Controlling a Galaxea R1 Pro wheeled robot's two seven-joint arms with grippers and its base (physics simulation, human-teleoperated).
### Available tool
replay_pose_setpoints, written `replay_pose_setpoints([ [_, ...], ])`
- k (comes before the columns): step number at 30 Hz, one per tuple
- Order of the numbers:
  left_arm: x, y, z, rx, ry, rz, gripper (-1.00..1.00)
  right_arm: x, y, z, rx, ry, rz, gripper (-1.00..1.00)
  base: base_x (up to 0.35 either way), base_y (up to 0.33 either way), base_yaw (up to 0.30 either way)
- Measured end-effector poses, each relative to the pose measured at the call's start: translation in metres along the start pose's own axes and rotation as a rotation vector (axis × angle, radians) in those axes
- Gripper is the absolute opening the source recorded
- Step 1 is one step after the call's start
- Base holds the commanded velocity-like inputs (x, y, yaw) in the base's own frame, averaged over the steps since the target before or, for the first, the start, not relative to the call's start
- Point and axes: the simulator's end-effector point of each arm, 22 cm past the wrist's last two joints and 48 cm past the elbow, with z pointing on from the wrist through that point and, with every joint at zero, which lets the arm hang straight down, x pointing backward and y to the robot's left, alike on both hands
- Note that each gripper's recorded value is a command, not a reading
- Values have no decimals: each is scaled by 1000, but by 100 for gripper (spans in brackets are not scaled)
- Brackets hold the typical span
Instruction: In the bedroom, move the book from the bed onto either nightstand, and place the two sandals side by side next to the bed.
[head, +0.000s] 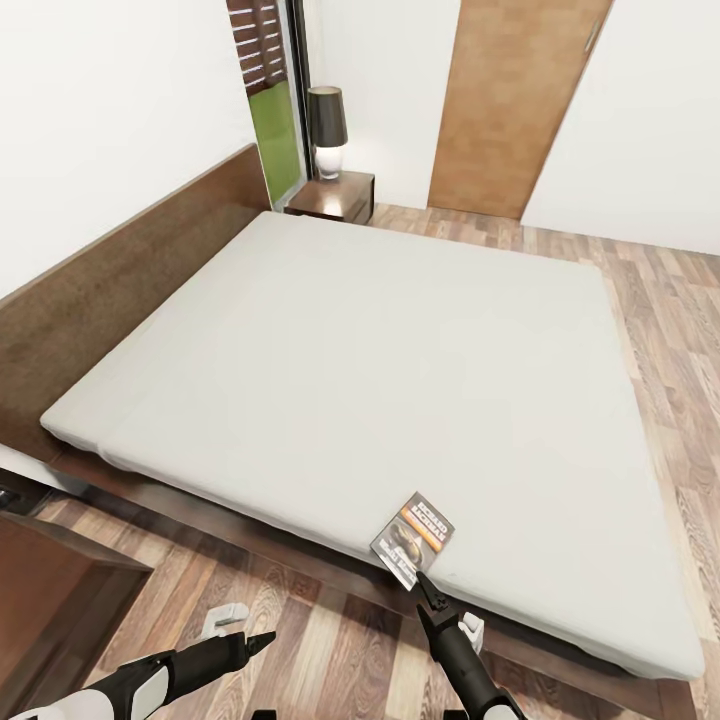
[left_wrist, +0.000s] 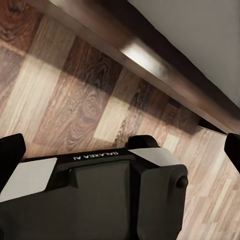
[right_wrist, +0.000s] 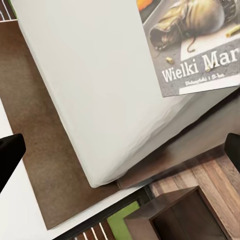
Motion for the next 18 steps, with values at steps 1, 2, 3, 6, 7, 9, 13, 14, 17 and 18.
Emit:
replay_pose_setpoints([
  [1, 0, 1, 1, 0, 0, 0, 100, 0, -1, 1, 0, 0, 0, 100, 0, 0, 0],
  [2, 0, 1, 2, 0, 0, 0, 100, -1, -1, 1, 0, 0, 0, 100, 0, 0, 0],
  [3, -1, 2, 2, 0, 0, 0, 100, -1, -2, 2, 0, 0, 0, 100, 0, 0, 0],
  [6, -1, 2, 3, 0, 0, 0, 100, -1, -3, 3, -1, 0, 1, 100, 0, 0, 0],
  [7, -1, 2, 3, 0, 0, 0, 100, -1, -2, 3, -3, 1, 1, 100, 0, 0, 0],
  [9, -1, 2, 3, -1, 0, 0, 100, -1, -2, 3, -5, 2, 2, 100, 0, 0, 0],
  [13, -1, 2, 3, 1, 0, 0, 100, 1, -1, 2, -10, 6, 7, 100, 0, 0, 0],
  [14, -1, 2, 3, 1, 0, 0, 100, 1, -1, 2, -11, 6, 7, 100, 0, 0, 0],
  [17, -1, 2, 3, 1, 0, 0, 100, 1, 0, 2, -13, 7, 10, 100, 0, 0, 0],
  [18, -1, 2, 3, 1, 0, 0, 100, 1, 0, 2, -13, 7, 10, 100, 0, 0, 0],
])
